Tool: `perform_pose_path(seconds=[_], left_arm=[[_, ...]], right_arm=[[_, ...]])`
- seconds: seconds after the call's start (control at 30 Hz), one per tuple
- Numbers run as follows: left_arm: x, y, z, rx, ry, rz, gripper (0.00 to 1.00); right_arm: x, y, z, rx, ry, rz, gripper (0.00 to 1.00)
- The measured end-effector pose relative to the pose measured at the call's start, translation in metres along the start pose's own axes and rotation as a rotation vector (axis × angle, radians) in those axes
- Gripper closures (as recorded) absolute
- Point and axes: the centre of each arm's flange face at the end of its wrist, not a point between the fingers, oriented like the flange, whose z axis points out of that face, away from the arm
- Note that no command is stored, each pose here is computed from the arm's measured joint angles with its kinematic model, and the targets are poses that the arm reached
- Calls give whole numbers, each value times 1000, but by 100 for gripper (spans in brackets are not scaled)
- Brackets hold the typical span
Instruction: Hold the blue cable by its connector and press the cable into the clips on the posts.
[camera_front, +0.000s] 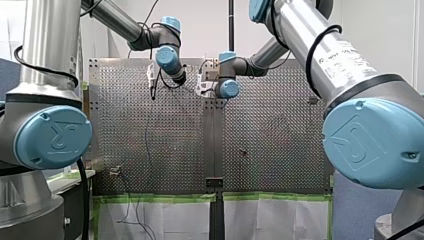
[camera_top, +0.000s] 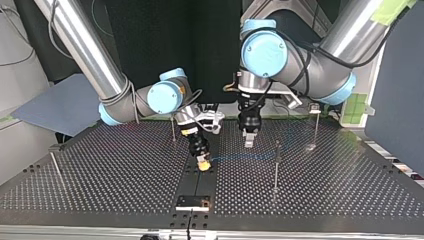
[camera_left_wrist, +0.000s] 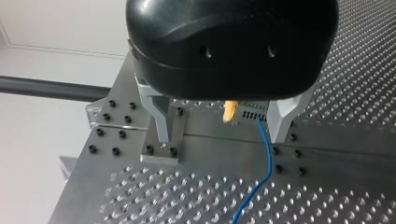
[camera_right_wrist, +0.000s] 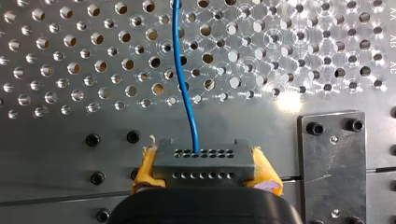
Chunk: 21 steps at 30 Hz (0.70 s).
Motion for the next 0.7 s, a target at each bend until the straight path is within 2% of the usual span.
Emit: perform_pose_path(seconds=[0.2,0.47,0.57,0.7], left_arm=[[1,-9,21,-47,-21,-19,0],[1,7,38,-148,-20,-33,0],[1,11,41,-163,-28,-38,0],[0,13,43,-163,-33,-42,0]], right_arm=[[0,0,0,1,0,-1,100],[0,1,0,-1,0,-3,100],[0,1,0,-2,0,-3,100],[0,1,0,-2,0,-3,100]])
